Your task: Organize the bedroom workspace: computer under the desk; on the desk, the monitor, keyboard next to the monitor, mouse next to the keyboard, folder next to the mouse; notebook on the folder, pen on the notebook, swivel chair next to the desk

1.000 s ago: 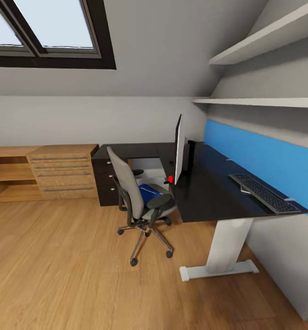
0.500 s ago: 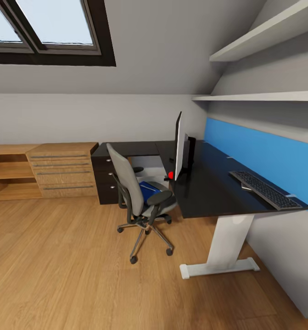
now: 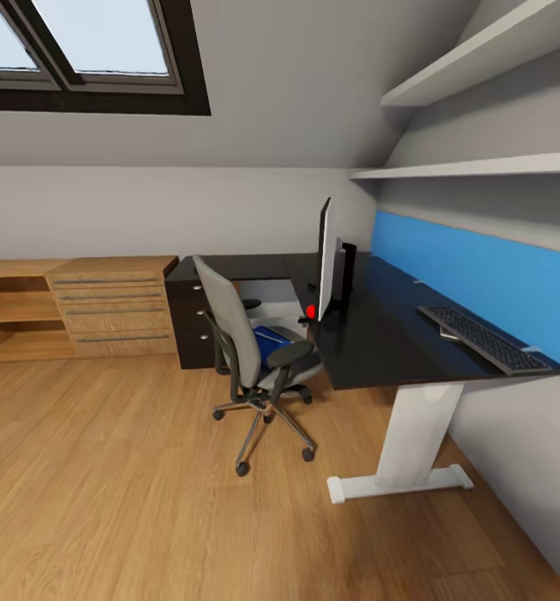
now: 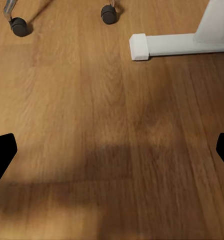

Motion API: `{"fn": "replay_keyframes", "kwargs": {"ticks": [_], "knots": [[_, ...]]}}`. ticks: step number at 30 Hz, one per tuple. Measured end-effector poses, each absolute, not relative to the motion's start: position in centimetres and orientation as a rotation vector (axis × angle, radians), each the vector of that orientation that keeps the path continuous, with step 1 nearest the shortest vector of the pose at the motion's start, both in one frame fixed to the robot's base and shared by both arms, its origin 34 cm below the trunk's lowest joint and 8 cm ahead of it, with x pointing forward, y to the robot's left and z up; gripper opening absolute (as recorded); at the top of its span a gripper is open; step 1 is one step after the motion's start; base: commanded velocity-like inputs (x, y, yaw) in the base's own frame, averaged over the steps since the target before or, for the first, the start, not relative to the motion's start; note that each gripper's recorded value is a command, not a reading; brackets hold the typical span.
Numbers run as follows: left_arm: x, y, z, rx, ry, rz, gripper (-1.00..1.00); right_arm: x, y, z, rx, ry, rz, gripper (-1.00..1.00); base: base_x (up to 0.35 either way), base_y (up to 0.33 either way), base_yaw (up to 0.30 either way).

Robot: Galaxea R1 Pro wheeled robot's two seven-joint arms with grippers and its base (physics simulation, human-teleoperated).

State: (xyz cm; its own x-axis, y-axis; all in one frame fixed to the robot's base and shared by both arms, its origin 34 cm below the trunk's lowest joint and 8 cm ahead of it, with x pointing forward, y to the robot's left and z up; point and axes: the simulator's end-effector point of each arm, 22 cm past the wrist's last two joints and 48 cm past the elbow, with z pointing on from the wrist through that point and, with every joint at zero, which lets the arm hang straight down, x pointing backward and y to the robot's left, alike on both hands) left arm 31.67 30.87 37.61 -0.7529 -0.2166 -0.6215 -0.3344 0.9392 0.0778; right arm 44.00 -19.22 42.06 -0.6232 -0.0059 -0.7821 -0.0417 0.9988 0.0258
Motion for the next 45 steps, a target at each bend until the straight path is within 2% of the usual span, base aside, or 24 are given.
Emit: {"fn": "replay_keyframes", "kwargs": {"ticks": [9, 19, 35, 40, 45], "knots": [[31.7, 28.9, 37.5, -0.381, 2.456, 0.204, 1.00, 44.2, -18.7, 42.3, -0.043, 2.231, 0.059, 1.00, 0.007, 0.021, -0.051], [31.8, 29.2, 37.6, -0.379, 2.448, 0.209, 1.00, 44.0, -18.6, 42.2, -0.047, 2.237, 0.062, 1.00, 0.022, 0.281, -0.001], [31.9, 28.7, 36.7, -0.374, 2.445, 0.201, 1.00, 45.6, -17.0, 42.6, -0.036, 2.185, 0.087, 1.00, 0.000, 0.011, 0.000], [35.3, 27.3, 37.2, -0.384, 2.373, 0.164, 1.00, 47.9, -15.8, 43.6, -0.036, 2.118, 0.105, 1.00, 0.000, 0.000, 0.000], [43.6, 27.5, 40.8, -0.430, 2.307, 0.171, 1.00, 56.4, -15.7, 47.7, -0.033, 2.005, 0.081, 1.00, 0.000, 0.000, 0.000]]}}
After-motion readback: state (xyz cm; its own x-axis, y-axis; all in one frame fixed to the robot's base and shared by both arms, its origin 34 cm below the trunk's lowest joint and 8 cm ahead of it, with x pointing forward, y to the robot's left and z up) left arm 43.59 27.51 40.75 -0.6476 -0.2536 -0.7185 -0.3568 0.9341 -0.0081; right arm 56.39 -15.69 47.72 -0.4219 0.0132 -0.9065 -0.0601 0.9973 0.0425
